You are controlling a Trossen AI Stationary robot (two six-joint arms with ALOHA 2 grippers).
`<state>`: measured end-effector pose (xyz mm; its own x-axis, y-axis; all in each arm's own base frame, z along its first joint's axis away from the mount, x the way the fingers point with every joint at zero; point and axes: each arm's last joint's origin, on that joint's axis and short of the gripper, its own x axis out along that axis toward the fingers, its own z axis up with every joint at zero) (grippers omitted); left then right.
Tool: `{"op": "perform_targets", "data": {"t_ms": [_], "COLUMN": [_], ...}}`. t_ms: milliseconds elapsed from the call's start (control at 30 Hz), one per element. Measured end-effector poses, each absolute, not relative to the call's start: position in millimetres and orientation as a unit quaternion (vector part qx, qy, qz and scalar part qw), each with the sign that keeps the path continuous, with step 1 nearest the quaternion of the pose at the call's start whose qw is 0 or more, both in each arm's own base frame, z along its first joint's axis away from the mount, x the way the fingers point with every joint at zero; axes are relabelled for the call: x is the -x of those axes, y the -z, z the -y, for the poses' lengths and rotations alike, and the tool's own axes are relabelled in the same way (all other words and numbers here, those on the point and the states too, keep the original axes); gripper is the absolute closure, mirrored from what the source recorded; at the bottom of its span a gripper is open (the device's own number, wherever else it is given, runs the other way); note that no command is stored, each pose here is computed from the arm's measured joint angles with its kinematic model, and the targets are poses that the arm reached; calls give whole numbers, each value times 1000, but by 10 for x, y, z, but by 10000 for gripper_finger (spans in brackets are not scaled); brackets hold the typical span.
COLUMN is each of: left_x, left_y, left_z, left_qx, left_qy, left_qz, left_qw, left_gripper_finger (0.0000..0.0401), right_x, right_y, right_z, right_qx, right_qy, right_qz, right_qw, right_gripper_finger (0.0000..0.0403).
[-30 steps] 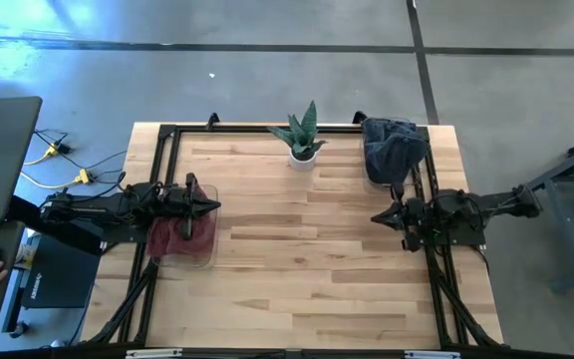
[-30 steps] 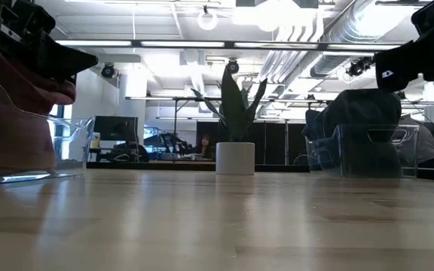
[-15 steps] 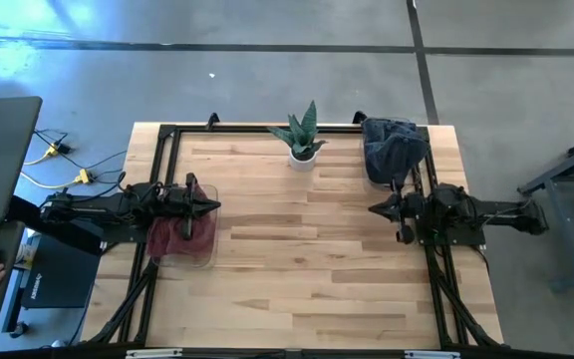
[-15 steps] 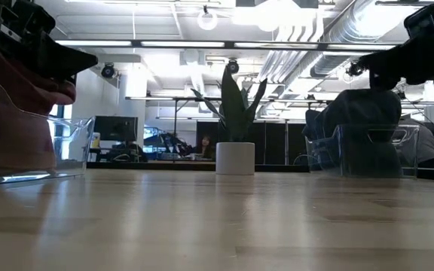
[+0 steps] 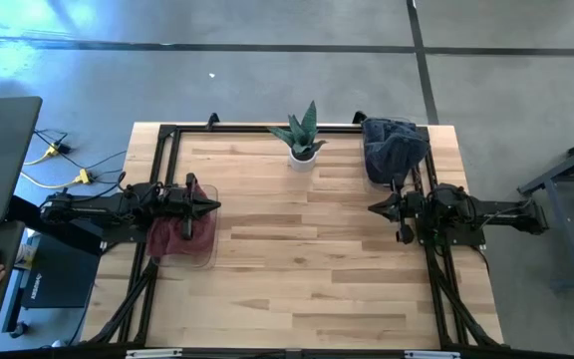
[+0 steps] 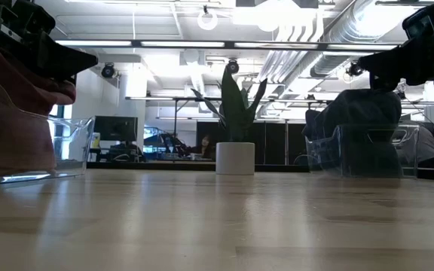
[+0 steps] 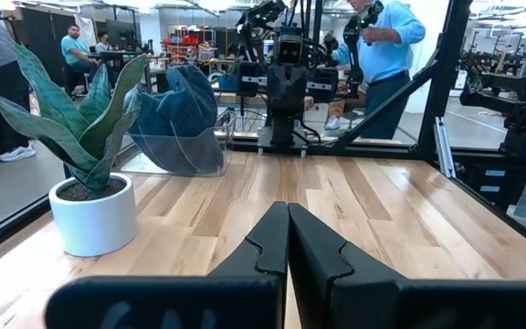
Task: Pick & Place hat
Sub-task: Return to Home Position
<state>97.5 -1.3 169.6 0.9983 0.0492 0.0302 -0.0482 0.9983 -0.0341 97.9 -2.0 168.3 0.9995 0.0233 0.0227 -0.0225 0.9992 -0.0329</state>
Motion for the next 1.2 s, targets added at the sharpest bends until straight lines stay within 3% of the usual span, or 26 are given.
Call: {"op": "perform_targets", "data": {"t_ms": [533, 867, 1200], "left_x": [-975, -975, -975], "left_y": [-1696, -1696, -1696], "left_z": [13, 13, 13], "left_qx": [17, 17, 17], "left_qy": [-25, -24, -24], "left_qz": [16, 16, 16], "left_qw": [999, 999, 999], "left_gripper_finger": [400, 400, 400], "right_x": [-971, -971, -980], "right_y": [-1692, -1690, -1682], "right_z": [16, 15, 15], "right_qx": [17, -81, 3], "right_qy": [-14, -15, -14], "right_qz": [18, 16, 12], "right_qw": [1000, 996, 1000], "right_gripper_finger": [396, 391, 391]}}
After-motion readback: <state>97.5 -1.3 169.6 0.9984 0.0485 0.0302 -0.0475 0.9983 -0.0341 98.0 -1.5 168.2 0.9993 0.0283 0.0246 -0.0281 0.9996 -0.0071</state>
